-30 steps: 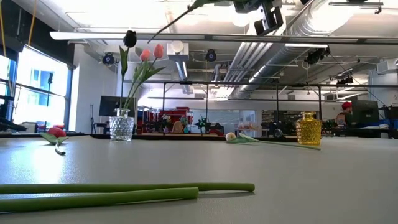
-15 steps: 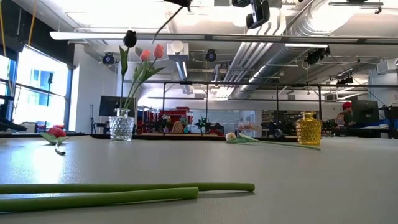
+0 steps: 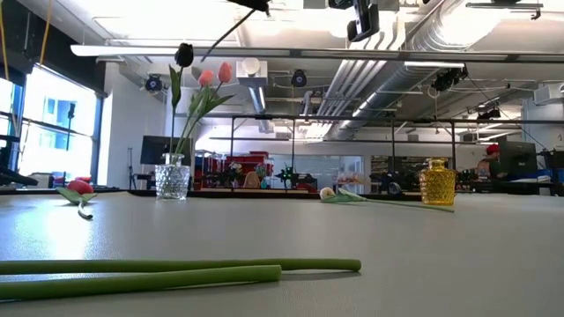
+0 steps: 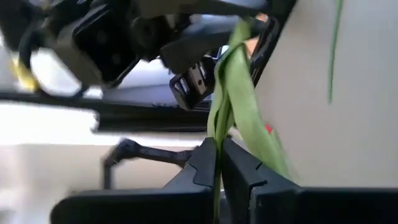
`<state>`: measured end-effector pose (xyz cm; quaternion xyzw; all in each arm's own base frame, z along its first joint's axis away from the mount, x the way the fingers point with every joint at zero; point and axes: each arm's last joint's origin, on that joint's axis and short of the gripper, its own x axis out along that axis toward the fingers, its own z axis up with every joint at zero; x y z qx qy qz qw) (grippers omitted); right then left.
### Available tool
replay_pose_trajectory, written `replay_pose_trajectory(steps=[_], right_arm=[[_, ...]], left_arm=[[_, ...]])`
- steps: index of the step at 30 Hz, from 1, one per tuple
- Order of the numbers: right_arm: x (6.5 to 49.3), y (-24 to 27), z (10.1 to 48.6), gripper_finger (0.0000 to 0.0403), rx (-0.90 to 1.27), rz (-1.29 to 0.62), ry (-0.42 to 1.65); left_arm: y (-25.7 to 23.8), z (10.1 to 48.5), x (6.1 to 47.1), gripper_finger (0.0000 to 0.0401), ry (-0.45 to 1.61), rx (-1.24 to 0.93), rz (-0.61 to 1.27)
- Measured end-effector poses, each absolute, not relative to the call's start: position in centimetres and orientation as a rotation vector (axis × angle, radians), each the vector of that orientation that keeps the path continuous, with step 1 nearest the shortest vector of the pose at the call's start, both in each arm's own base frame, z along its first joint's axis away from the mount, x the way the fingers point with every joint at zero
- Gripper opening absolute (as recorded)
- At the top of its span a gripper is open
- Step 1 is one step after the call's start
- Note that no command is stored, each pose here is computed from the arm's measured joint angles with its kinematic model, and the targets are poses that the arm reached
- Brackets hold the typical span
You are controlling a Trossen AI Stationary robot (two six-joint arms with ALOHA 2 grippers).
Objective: Sort flowers into vase by color
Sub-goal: Put the black flower into the transparent vase
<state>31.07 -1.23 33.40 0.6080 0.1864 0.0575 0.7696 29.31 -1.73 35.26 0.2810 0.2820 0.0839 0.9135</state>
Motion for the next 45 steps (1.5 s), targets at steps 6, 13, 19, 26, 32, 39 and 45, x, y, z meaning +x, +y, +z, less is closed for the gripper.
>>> replay_pose_trajectory(steps=[6, 13, 19, 26, 32, 39, 45], right_arm=[[31.0, -1.5, 33.2, 0.0039, 1.058, 0.114, 0.370], [30.5, -2.0, 34.7, 0.0110, 0.812, 0.217, 0.250], [27.8, -3.3, 39.0, 0.0134, 0.687, 0.254, -0.024], [25.0, -3.6, 40.1, 0.0133, 0.549, 0.065, -0.054], [25.4, -2.4, 39.8, 0.0132, 0.507, 0.011, -0.043], [26.7, -0.6, 38.9, 0.0132, 0.469, -0.011, -0.009], [26.8, 0.0, 38.8, 0.0132, 0.457, -0.042, -0.016]], left_arm=[[-1.8, 35.0, 29.2, 0.0006, 0.592, 0.526, 0.151], [-1.7, 34.6, 29.0, 0.0002, 0.631, 0.438, 0.118], [-0.5, 34.6, 28.8, 0.0001, 0.627, 0.253, 0.015], [1.5, 37.9, 26.2, 0.0000, 0.465, 0.162, 0.122], [4.2, 41.5, 21.2, 0.0000, 0.242, 0.127, 0.303], [6.1, 40.2, 15.4, 0.0000, 0.031, 0.152, 0.498], [7.5, 39.0, 13.5, 0.0000, -0.159, 0.245, 0.640]])
